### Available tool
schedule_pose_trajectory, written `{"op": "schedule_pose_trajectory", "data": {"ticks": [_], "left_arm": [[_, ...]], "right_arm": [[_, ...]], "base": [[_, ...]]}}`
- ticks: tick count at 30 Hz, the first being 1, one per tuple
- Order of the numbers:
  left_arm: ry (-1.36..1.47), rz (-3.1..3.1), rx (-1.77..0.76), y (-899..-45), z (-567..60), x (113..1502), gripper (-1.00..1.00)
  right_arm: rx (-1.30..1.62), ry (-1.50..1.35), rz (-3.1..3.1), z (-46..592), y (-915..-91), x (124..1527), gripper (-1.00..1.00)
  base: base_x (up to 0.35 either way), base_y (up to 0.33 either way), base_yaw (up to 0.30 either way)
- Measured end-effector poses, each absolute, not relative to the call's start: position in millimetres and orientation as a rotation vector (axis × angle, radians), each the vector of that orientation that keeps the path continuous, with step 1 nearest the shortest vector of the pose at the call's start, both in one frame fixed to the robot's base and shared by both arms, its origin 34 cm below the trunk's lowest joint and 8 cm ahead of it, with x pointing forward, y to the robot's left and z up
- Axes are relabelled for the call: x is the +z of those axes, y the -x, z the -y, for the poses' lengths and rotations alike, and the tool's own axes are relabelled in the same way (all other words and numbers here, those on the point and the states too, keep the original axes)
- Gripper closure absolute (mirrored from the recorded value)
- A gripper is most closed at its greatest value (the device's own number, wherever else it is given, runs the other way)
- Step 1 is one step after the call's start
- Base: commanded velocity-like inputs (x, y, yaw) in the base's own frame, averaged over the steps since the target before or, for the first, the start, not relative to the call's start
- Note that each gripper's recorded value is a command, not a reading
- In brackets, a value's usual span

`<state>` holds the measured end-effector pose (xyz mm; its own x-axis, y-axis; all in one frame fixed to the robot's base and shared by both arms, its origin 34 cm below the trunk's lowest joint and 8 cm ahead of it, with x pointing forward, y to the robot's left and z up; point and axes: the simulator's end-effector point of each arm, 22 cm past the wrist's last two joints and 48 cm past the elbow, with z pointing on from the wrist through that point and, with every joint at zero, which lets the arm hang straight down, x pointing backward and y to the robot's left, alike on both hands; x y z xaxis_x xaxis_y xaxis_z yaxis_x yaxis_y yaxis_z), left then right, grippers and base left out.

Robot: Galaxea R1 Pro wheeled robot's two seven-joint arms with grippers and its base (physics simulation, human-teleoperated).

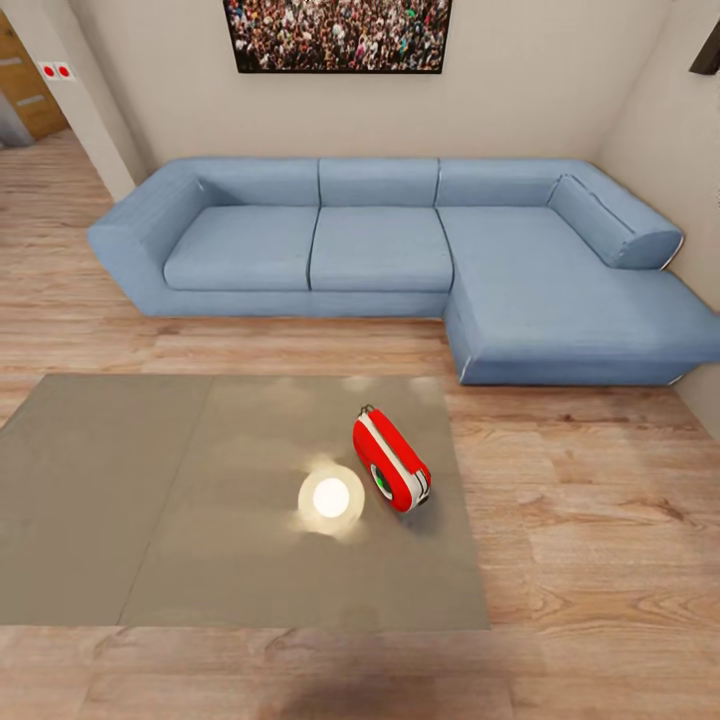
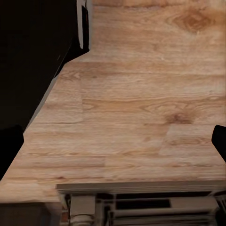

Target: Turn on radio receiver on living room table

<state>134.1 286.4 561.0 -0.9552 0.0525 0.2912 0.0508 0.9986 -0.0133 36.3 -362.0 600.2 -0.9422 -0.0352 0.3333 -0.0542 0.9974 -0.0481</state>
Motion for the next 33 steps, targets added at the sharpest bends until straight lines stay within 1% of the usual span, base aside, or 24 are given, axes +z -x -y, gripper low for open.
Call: {"op": "schedule_pose_trajectory", "data": {"ticks": [3,4,5,8,27,33], "left_arm": [[0.046,2.828,0.012,-117,-280,566,1.0],[0.022,2.826,0.011,-112,-279,567,1.0],[-0.059,2.846,0.003,-109,-277,568,1.0],[-0.097,2.859,0.0,-107,-276,569,1.0],[-0.086,2.901,-0.001,-121,-281,568,1.0],[-0.096,2.911,0.0,-125,-280,568,1.0]], "right_arm": [[0.096,-0.031,2.811,362,-39,599,-1.0],[0.099,-0.021,2.815,362,-40,599,-1.0],[0.102,-0.01,2.825,361,-42,598,-1.0],[0.104,-0.008,2.841,361,-46,597,-1.0],[0.105,-0.012,2.886,361,-54,597,-1.0],[0.096,-0.008,2.895,350,-56,595,-1.0]], "base": [[0.0,0.0,0.0],[0.0,0.0,0.0],[0.0,0.0,0.0],[0.0,0.0,0.0],[0.0,0.0,0.0],[0.0,0.0,0.0]]}}
